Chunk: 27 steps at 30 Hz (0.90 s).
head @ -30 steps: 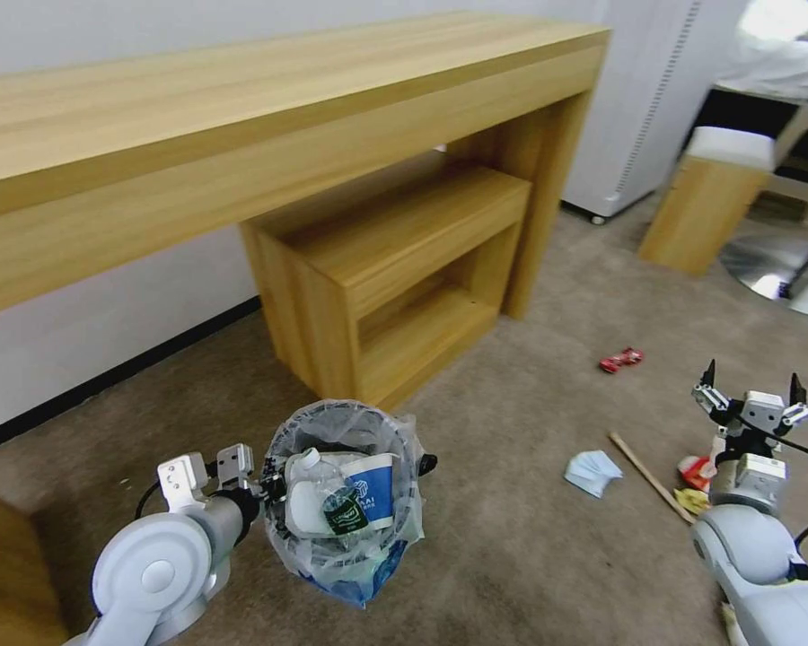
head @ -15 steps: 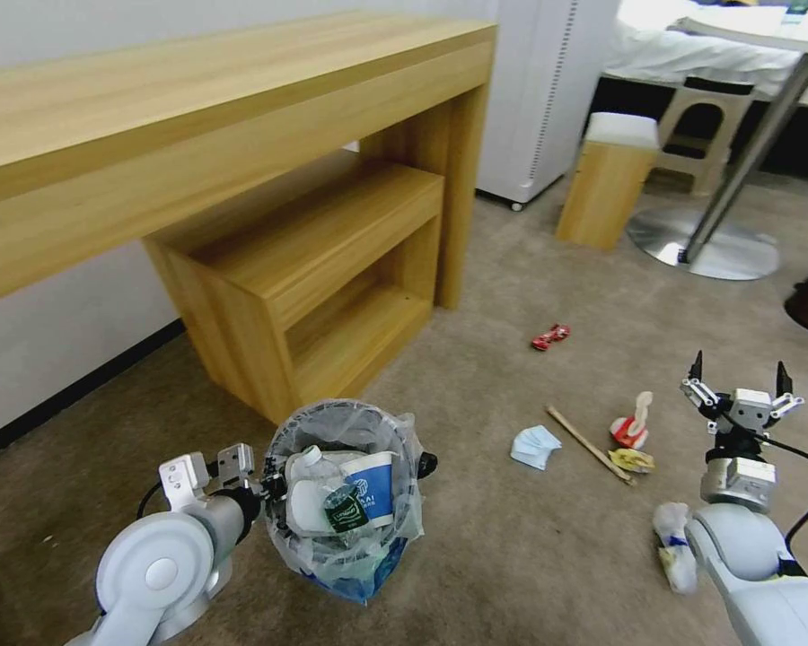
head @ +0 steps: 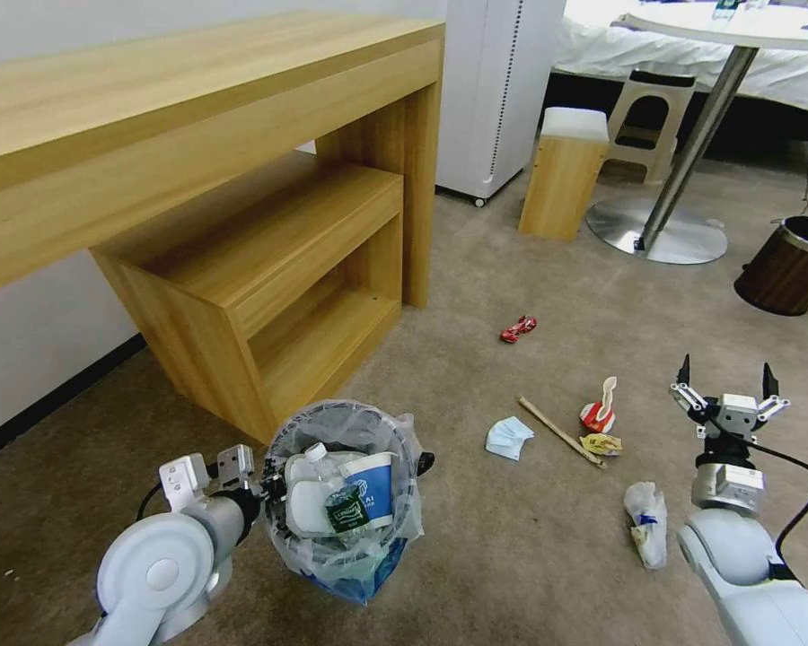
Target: Pick up the trash bin and place the garbage on the floor into it.
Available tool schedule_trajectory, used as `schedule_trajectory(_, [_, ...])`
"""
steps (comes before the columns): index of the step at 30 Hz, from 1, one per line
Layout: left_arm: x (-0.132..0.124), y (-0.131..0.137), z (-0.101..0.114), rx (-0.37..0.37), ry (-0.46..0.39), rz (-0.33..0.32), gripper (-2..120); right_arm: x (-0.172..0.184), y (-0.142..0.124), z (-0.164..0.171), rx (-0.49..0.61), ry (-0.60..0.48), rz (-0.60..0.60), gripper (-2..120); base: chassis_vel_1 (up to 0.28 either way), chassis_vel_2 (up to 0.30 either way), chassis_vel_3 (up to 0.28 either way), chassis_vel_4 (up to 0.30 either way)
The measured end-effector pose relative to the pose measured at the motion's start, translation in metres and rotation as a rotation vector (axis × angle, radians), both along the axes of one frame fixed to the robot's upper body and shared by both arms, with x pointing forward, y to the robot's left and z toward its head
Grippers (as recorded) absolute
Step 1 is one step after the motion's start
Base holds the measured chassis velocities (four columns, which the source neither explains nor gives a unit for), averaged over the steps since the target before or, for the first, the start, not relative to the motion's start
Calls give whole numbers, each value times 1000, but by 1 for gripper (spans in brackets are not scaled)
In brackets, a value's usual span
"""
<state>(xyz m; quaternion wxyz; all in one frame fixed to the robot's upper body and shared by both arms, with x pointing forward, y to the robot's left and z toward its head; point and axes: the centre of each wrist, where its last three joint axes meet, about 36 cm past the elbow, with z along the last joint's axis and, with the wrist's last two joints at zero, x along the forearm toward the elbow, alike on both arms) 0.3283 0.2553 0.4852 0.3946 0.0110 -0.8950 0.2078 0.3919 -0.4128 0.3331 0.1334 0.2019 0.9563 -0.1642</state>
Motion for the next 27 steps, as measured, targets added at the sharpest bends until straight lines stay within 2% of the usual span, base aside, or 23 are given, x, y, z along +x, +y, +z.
schedule_trajectory(14, [0,0,2,-4,-7,4,0,-2,2,-1,-35,-53,55,100,0,0,0,0])
schedule_trajectory(27, [0,0,2,-11,-14,14,0,-6,-5,2,-66,-74,37,100,0,0,0,0])
